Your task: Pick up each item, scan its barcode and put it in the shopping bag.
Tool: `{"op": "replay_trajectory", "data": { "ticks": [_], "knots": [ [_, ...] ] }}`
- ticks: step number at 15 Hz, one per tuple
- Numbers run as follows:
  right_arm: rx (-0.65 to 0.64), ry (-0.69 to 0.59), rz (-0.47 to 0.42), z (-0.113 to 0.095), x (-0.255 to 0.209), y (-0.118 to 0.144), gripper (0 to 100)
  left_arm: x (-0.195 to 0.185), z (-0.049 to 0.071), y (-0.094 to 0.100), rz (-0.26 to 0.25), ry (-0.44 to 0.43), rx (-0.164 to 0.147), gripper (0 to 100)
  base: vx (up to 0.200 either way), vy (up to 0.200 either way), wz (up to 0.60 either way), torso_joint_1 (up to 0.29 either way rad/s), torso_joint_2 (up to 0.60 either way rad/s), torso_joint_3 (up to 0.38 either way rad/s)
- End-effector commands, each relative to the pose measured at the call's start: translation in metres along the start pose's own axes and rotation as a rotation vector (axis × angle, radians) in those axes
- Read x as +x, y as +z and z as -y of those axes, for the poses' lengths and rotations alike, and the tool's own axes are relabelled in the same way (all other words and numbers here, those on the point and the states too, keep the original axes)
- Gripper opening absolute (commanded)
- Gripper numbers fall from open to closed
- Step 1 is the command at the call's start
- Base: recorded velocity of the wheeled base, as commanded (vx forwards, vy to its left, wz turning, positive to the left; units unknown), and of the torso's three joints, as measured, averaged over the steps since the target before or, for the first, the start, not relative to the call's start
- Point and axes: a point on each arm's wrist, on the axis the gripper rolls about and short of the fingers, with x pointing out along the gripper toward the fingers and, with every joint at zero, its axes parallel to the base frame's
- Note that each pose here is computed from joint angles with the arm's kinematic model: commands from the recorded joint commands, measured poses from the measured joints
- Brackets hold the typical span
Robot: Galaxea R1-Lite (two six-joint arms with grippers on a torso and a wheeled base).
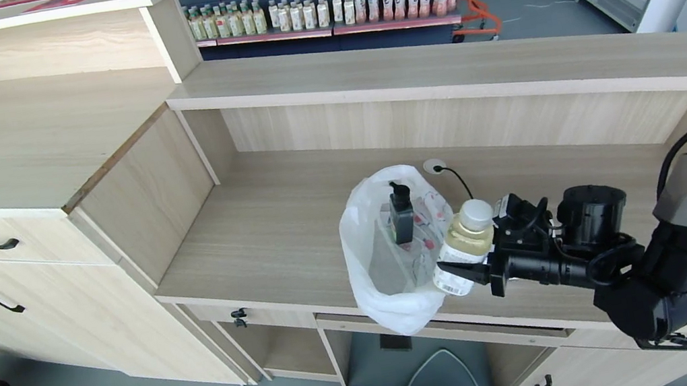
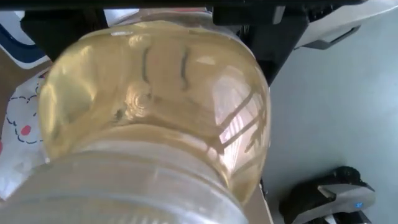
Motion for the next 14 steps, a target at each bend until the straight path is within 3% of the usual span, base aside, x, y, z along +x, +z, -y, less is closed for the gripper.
{"op": "replay_trajectory", "data": {
  "ticks": [1, 7, 10, 14],
  "knots": [
    [-0.02, 0.005, 0.011, 0.006, 0.014, -0.008, 0, 0.0, 0.0, 0.0, -0.001, 0.0, 0.0, 100, 0.0, 0.0, 0.0, 0.0, 0.0, 0.0],
    [-0.068, 0.025, 0.084, 0.019, 0.027, 0.005, 0, 0.0, 0.0, 0.0, -0.002, 0.0, 0.0, 100, 0.0, 0.0, 0.0, 0.0, 0.0, 0.0],
    [-0.049, 0.071, 0.068, 0.01, 0.035, -0.011, 0, 0.0, 0.0, 0.0, -0.001, 0.0, 0.0, 100, 0.0, 0.0, 0.0, 0.0, 0.0, 0.0],
    [-0.079, 0.073, 0.092, 0.016, 0.051, -0.018, 0, 0.0, 0.0, 0.0, -0.001, 0.0, 0.0, 100, 0.0, 0.0, 0.0, 0.0, 0.0, 0.0]
  ]
}}
